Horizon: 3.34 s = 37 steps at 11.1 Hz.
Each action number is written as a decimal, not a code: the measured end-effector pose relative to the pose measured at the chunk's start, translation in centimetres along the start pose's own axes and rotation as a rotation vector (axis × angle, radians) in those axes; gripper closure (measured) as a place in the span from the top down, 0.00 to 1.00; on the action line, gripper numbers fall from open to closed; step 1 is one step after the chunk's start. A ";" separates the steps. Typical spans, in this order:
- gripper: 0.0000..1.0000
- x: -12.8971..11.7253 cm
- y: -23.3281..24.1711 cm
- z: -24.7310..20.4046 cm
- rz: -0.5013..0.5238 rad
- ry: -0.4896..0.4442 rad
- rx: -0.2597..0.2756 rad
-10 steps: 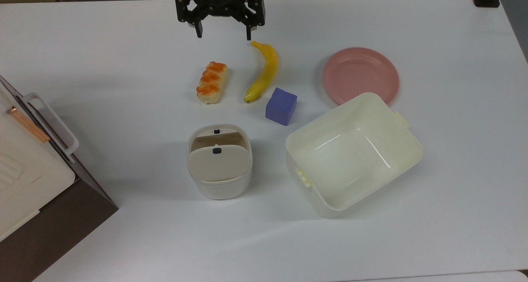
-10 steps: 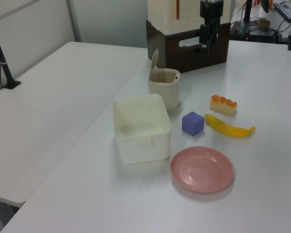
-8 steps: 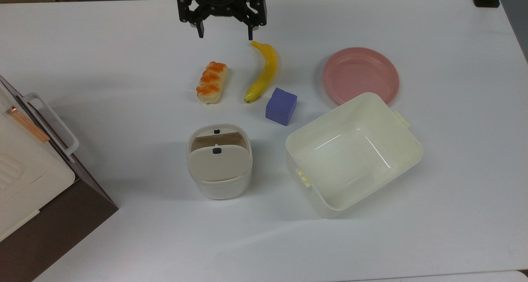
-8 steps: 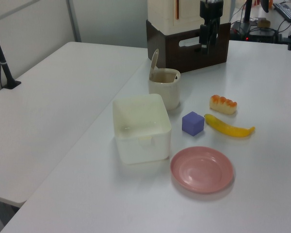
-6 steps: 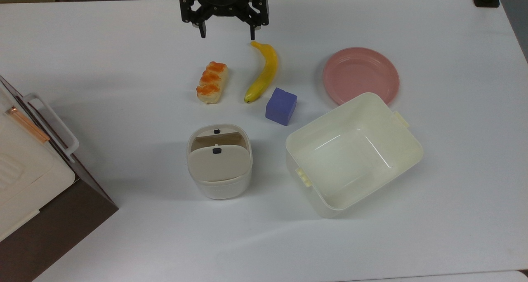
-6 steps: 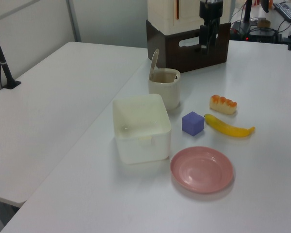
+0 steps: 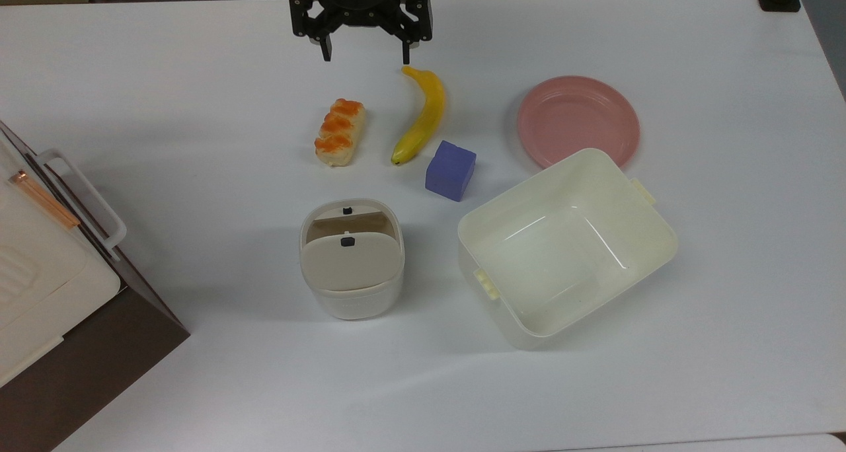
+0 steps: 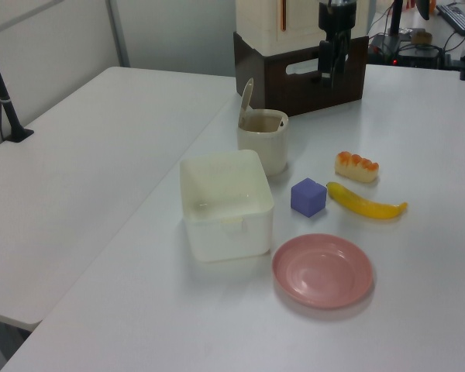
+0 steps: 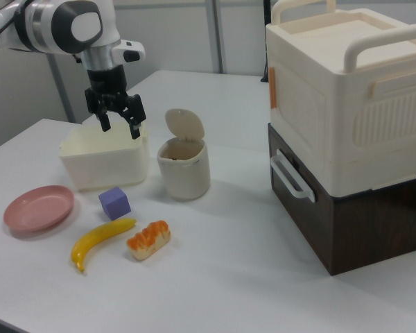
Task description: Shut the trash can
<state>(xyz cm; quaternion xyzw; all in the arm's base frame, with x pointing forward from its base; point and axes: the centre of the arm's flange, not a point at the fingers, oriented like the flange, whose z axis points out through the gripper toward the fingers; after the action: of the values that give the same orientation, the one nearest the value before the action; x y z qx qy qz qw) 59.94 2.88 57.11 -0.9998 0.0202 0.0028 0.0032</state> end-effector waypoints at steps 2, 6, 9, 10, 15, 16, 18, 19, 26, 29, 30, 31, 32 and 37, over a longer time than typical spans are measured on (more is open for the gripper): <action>1.00 0.0 0.0 0.0 0.000 0.000 0.000; 1.00 -0.1 0.5 -0.6 -0.001 0.011 0.001; 1.00 -0.2 0.7 -1.0 -0.001 0.018 0.001; 1.00 -0.1 0.7 -1.0 -0.007 0.018 0.001; 0.46 0.4 0.6 -1.0 -0.079 0.056 0.008; 0.30 1.3 0.4 -1.3 -0.077 0.122 0.033; 0.01 3.6 0.2 -1.6 -0.068 0.283 0.055; 0.01 4.8 0.1 -2.0 -0.065 0.379 0.057; 0.01 14.2 1.9 4.5 -0.022 0.707 0.045; 0.01 14.5 2.1 7.2 -0.047 0.595 0.016; 0.01 14.0 2.1 8.3 -0.082 0.495 0.005; 0.01 13.4 2.1 9.1 -0.121 0.402 -0.001; 0.01 13.0 2.1 9.5 -0.144 0.351 -0.004; 0.01 12.2 1.6 13.2 -0.178 0.264 -0.009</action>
<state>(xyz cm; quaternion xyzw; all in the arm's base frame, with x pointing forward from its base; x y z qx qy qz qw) 71.98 0.85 43.82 -0.9893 -0.0685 -0.1287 -0.0039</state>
